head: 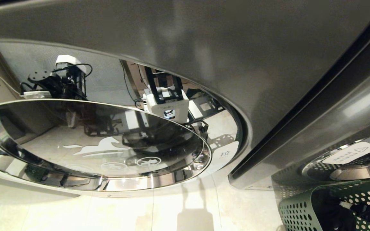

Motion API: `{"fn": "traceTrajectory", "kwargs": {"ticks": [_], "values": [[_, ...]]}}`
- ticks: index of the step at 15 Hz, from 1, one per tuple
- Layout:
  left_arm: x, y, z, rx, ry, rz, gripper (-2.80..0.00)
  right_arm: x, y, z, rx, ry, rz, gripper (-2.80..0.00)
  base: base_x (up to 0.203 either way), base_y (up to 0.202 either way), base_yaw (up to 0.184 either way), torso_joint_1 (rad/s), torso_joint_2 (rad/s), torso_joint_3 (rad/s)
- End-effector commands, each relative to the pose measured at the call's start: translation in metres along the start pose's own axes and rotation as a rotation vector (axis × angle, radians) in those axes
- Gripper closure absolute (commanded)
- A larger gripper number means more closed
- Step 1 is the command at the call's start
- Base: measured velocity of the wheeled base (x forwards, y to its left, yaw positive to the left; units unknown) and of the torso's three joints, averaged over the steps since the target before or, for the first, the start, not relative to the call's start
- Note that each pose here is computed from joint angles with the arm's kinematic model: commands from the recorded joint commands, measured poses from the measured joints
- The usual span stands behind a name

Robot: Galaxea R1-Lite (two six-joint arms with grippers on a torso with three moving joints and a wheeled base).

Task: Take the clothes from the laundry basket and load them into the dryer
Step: Take the clothes out of the basket

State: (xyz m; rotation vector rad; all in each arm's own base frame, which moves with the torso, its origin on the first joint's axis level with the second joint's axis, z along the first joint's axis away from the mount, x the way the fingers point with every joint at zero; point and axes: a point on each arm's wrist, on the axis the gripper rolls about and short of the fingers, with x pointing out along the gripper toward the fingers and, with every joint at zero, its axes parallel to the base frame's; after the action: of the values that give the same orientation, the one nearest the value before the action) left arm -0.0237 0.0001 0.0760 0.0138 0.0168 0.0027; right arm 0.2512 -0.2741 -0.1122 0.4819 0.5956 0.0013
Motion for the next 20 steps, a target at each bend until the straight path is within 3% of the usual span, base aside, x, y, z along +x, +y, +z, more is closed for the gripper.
{"fn": "traceTrajectory", "kwargs": {"ticks": [1,7,17,18,19,20], "values": [[0.000,0.000,0.000,0.000,0.000,0.000,0.00,0.006,-0.001,-0.009,0.011,0.018,0.013,-2.80,0.000,0.000,0.000,0.000,0.00,0.000],[0.000,0.000,0.000,0.000,0.000,0.000,0.00,0.020,0.005,-0.019,0.006,0.053,0.039,-2.80,0.000,0.000,0.000,0.000,0.00,0.000],[0.000,0.000,0.000,0.000,0.000,0.000,0.00,0.078,-0.001,-0.036,-0.152,-0.005,0.045,-2.80,0.000,0.000,0.000,0.000,0.00,0.000],[0.000,0.000,0.000,0.000,0.000,0.000,0.00,0.080,0.000,-0.036,-0.164,-0.015,0.047,-1.29,0.000,0.000,0.000,0.000,0.00,0.000],[0.000,0.000,0.000,0.000,0.000,0.000,0.00,0.082,0.001,-0.036,-0.171,-0.016,0.051,0.00,0.000,0.000,0.000,0.000,0.00,0.000],[0.000,0.000,0.000,0.000,0.000,0.000,0.00,0.082,0.002,-0.036,-0.174,-0.017,0.050,0.00,0.000,0.000,0.000,0.000,0.00,0.000]]}}
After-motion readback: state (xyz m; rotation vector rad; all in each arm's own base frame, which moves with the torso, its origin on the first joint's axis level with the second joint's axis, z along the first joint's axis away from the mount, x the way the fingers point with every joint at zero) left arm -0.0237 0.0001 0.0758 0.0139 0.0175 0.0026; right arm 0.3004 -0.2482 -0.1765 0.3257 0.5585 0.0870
